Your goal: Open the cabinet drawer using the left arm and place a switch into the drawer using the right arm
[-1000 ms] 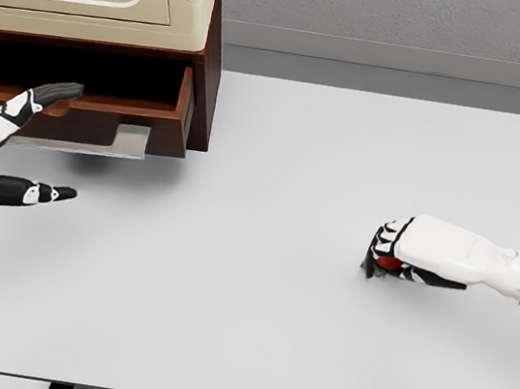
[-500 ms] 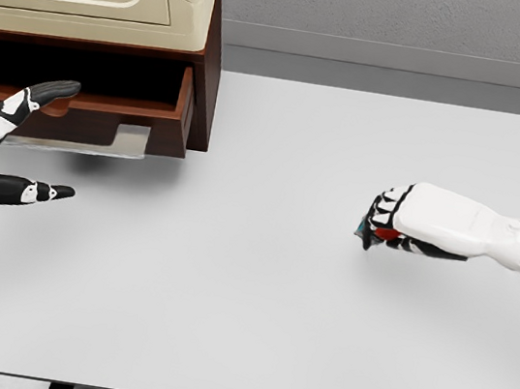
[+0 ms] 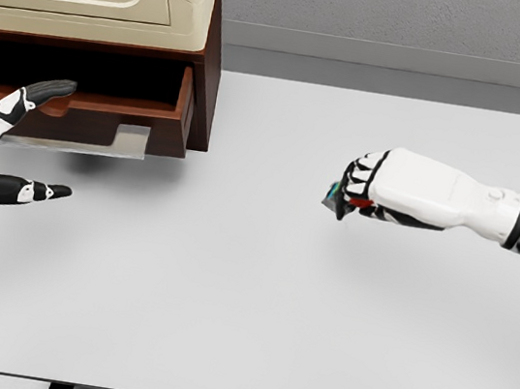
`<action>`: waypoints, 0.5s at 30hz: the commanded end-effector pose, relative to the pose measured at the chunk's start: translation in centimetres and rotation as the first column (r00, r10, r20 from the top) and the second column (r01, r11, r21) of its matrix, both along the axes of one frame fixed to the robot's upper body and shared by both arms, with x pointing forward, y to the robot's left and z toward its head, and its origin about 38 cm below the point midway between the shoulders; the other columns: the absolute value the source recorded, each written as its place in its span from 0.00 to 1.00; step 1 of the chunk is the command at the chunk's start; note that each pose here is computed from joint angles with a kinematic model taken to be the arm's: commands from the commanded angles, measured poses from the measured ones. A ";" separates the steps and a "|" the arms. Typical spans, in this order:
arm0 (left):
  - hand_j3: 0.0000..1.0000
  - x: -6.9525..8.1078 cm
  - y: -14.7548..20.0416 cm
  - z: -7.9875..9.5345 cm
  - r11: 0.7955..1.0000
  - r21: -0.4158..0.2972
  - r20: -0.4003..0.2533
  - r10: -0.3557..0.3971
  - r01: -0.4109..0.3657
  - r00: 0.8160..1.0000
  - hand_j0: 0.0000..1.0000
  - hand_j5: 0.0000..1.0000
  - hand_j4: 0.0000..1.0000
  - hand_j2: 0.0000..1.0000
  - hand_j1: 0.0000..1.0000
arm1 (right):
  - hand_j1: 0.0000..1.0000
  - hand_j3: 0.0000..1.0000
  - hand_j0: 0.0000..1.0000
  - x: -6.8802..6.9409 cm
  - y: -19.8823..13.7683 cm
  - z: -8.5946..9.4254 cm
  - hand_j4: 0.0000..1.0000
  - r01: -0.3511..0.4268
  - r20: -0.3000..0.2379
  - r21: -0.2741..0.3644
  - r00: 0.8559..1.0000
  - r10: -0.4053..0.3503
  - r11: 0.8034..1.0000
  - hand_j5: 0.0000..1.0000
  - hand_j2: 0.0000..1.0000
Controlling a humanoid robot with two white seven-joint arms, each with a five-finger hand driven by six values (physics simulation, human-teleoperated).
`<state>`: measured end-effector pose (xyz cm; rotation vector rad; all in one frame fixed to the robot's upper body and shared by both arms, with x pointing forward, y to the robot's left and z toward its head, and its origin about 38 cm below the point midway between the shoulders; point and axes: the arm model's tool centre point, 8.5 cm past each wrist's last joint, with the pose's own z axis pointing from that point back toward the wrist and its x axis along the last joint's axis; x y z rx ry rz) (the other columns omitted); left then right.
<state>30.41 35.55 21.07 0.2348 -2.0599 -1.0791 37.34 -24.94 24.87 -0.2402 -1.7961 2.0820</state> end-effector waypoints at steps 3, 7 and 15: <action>1.00 0.0 0.0 0.1 1.000 -0.008 0.000 -0.001 0.001 1.000 1.00 1.00 1.00 1.00 1.00 | 0.43 0.43 0.43 0.1 1.1 0.0 0.43 -0.024 -0.005 0.015 1.000 0.024 1.000 0.43 0.43; 1.00 0.0 0.1 0.0 1.000 -0.008 -0.001 0.001 -0.001 1.000 1.00 1.00 1.00 1.00 1.00 | 0.43 0.43 0.43 0.3 2.1 0.4 0.43 -0.048 0.006 0.025 0.999 0.048 0.999 0.43 0.43; 1.00 -0.2 0.3 0.0 1.000 -0.007 -0.003 0.008 -0.008 1.000 1.00 1.00 1.00 1.00 1.00 | 0.43 0.43 0.43 0.6 3.4 1.1 0.43 -0.077 0.027 0.040 0.997 0.076 0.996 0.43 0.43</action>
